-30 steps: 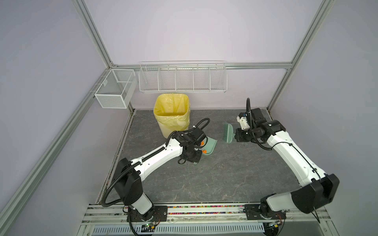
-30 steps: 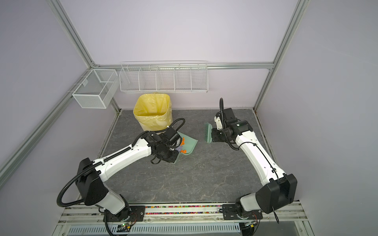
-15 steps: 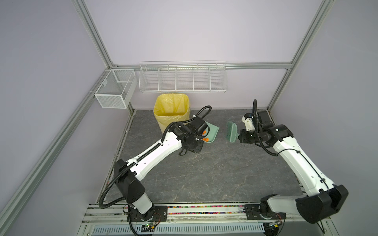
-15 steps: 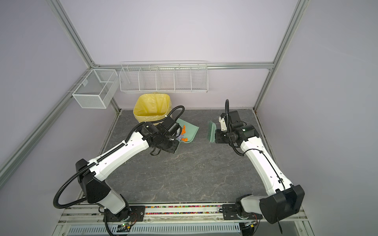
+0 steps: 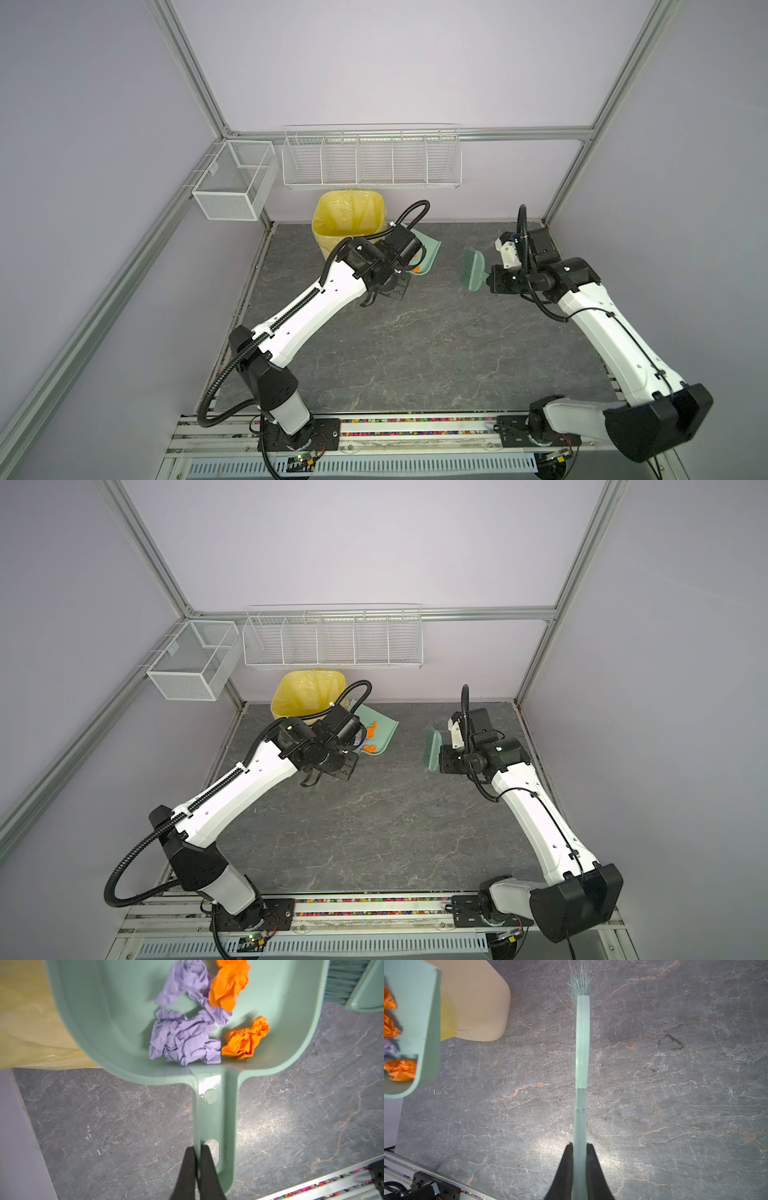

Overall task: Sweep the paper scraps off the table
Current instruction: 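Lift the loaded dustpan toward the bin while the right gripper draws back, then tilt the dustpan over the yellow bin with the left gripper to dump scraps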

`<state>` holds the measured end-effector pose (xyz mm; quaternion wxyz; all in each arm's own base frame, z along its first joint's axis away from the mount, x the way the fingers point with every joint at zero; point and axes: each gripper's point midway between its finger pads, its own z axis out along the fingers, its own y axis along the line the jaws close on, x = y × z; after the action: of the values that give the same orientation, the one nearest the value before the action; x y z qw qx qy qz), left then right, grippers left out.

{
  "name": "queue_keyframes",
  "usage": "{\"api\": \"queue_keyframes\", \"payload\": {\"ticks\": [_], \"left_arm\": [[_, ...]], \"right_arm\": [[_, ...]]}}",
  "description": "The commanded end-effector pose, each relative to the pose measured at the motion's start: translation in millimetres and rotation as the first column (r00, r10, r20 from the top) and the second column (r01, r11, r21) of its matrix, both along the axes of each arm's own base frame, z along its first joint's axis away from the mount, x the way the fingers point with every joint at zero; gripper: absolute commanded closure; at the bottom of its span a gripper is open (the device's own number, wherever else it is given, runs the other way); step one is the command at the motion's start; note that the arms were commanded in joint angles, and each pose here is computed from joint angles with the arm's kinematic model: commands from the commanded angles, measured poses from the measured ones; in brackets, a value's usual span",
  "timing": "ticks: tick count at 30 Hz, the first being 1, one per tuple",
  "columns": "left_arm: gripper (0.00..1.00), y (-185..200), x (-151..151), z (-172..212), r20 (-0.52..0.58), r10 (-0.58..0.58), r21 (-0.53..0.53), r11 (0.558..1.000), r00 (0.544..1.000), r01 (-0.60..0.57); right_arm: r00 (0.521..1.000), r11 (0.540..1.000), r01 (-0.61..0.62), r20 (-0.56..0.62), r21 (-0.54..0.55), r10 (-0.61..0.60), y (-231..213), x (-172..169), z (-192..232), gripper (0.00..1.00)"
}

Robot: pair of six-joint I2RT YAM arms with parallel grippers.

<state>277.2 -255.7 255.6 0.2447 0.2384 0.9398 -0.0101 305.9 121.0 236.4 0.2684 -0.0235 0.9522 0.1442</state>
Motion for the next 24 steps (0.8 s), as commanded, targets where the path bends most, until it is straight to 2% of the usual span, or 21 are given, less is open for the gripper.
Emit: {"api": "queue_keyframes", "payload": {"ticks": [1, 7, 12, 24], "left_arm": [[1.0, 19, 9, 9, 0.05, 0.026, 0.082, 0.996, 0.998, -0.03], [1.0, 37, 18, 30, 0.101, 0.048, 0.087, 0.995, 0.994, -0.057], [1.0, 50, 28, 42, 0.099, 0.078, 0.053, 0.995, 0.992, -0.083], [1.0, 99, 52, 79, 0.19, 0.161, 0.07, 0.982, 0.968, -0.177]], "right_arm": [[1.0, 0.999, -0.009, 0.016, 0.044, 0.008, 5, -2, 4, 0.93], [1.0, 0.998, -0.011, 0.027, 0.054, 0.01, 3, -9, 5, 0.93], [1.0, 0.998, -0.016, 0.019, 0.054, 0.015, 3, -12, 3, 0.93], [1.0, 0.998, -0.02, 0.02, 0.056, 0.019, 2, -17, 2, 0.93]]}}
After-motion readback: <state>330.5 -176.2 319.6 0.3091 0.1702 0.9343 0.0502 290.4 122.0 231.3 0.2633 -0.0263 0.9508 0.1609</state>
